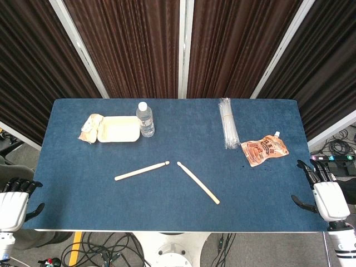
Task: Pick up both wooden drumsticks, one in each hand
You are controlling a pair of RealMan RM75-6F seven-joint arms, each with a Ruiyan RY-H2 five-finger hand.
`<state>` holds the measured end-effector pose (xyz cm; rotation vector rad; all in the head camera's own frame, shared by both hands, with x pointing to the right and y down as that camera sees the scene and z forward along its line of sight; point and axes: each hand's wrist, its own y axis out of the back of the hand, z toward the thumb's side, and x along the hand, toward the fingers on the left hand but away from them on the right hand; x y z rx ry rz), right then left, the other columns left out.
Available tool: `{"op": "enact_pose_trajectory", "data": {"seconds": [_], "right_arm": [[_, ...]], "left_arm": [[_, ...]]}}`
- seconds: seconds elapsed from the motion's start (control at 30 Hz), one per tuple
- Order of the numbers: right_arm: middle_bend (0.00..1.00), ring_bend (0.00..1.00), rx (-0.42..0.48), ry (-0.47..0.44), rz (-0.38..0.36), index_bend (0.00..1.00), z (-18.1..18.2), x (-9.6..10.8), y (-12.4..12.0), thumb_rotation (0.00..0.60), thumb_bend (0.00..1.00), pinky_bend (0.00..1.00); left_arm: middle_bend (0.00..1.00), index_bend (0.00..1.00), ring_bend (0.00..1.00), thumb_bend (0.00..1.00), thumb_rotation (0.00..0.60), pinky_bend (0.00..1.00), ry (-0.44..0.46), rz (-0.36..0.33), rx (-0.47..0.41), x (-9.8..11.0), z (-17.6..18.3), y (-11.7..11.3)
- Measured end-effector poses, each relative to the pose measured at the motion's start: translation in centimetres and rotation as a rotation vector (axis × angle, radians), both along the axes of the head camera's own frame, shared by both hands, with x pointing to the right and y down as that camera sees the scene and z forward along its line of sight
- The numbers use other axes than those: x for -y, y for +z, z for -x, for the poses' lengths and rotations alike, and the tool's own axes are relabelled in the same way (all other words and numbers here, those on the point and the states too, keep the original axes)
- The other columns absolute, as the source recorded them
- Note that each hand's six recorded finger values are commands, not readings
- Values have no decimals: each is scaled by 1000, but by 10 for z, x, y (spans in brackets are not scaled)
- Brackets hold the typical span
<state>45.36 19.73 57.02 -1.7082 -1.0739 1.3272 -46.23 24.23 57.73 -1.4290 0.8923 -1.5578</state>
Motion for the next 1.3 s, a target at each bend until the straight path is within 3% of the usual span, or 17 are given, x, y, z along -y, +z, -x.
{"op": "enact_pose_trajectory", "data": {"seconds": [0.4, 0.6, 0.87, 1.03, 1.3], "right_arm": [[185, 9, -8, 22, 14, 58, 1, -1, -1, 600, 107, 52], [186, 18, 55, -10, 56, 58, 22, 1, 10, 600, 167, 53], [118, 1, 132, -158, 193, 59, 95, 7, 60, 600, 178, 52], [59, 0, 187, -228, 272, 59, 155, 6, 99, 600, 178, 3], [8, 0, 201, -272, 323, 30, 212, -1, 144, 600, 173, 0]], "left_arm": [[350, 358, 238, 182, 600, 189, -39, -25, -1, -4, 2, -2], [351, 357, 238, 182, 600, 189, -40, -20, -10, -3, 2, 0], [351, 358, 238, 180, 600, 189, -45, -6, -25, -1, 3, 3], [351, 358, 238, 180, 600, 189, -56, 2, -35, -3, 6, 4], [351, 357, 238, 181, 600, 189, -69, 12, -50, -6, 9, 6]]}}
